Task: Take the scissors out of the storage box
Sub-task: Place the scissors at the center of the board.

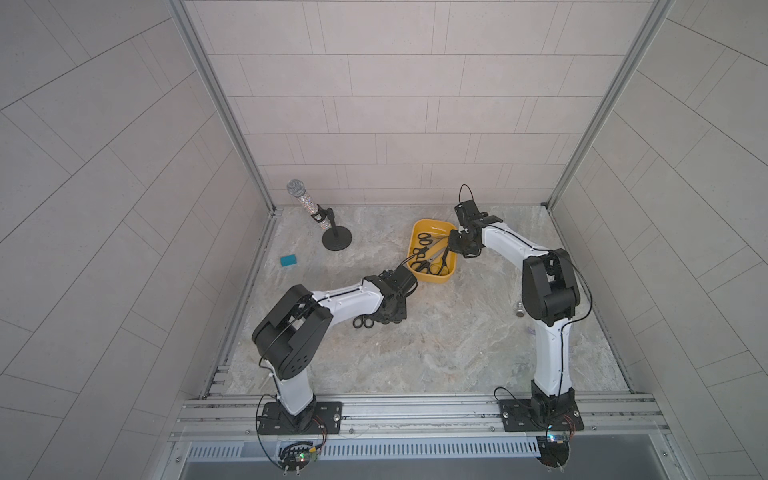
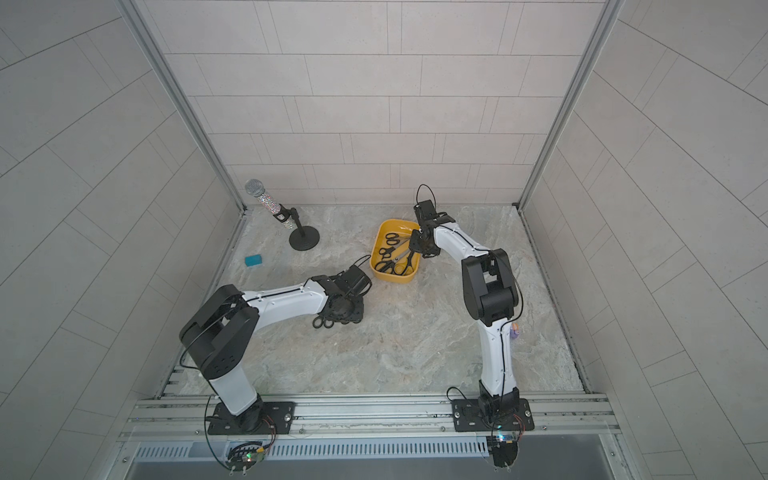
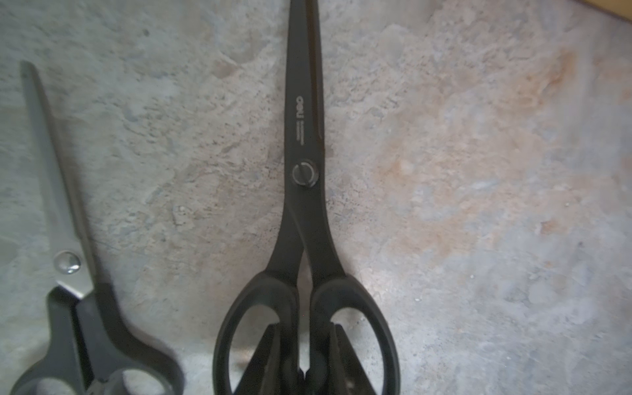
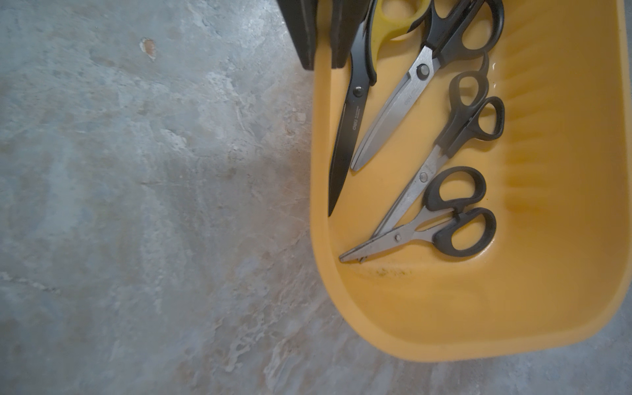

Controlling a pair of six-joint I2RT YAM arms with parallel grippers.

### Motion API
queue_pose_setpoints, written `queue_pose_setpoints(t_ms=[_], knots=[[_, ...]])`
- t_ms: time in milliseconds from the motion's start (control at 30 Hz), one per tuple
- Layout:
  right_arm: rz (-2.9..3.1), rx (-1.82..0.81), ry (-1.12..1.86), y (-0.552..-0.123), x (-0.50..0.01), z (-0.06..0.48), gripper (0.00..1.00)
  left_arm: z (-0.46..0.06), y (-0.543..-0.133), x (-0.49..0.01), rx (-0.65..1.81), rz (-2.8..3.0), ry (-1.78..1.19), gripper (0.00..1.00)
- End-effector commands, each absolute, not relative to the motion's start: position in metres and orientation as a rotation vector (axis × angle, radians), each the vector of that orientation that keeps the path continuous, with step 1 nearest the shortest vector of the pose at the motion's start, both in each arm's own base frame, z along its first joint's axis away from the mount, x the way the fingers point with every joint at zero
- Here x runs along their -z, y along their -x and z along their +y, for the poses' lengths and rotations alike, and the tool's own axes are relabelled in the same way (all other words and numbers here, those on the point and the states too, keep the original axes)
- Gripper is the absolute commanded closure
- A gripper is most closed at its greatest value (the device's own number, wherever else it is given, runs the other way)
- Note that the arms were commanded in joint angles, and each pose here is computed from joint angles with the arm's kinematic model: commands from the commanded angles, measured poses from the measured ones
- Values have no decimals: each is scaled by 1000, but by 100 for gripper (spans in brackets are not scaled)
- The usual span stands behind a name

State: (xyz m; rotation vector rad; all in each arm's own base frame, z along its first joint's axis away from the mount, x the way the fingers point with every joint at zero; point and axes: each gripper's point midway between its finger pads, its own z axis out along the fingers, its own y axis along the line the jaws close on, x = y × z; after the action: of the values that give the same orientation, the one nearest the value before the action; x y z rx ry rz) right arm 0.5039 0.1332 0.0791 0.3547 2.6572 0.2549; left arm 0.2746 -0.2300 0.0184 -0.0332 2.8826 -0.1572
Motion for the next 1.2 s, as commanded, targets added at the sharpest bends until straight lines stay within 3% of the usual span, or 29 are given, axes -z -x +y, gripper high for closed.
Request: queue_pose_setpoints(t_ms=[0,233,333,467,633,733,967,1167], knots=[[2672,-235,-326,-497,-82,133,94,-232,-270,-12,138,2915,32,100],[2675,-235,-330,-497,-81,133,94,-233,-270,-10,136,2923,25,100],[2675,-233,-336,-497,-81,132,94,-234,-271,-11,136,2923,20,86],[2675,-232,-339,-496,-81,131,94,-232,-272,-17,124,2909,22,79],[2676,-233,-343,-496,-80,130,93,-230,-271,-22,114,2905,21,76],[2675,-238,-348,-496,-80,131,94,-230,-271,-25,113,2910,10,67],[2669,-239,-348,-496,-82,130,94,-232,-274,-32,109,2904,4,63],[2674,-247,-317,-496,-84,132,94,-237,-291,-72,130,2806,-57,62]])
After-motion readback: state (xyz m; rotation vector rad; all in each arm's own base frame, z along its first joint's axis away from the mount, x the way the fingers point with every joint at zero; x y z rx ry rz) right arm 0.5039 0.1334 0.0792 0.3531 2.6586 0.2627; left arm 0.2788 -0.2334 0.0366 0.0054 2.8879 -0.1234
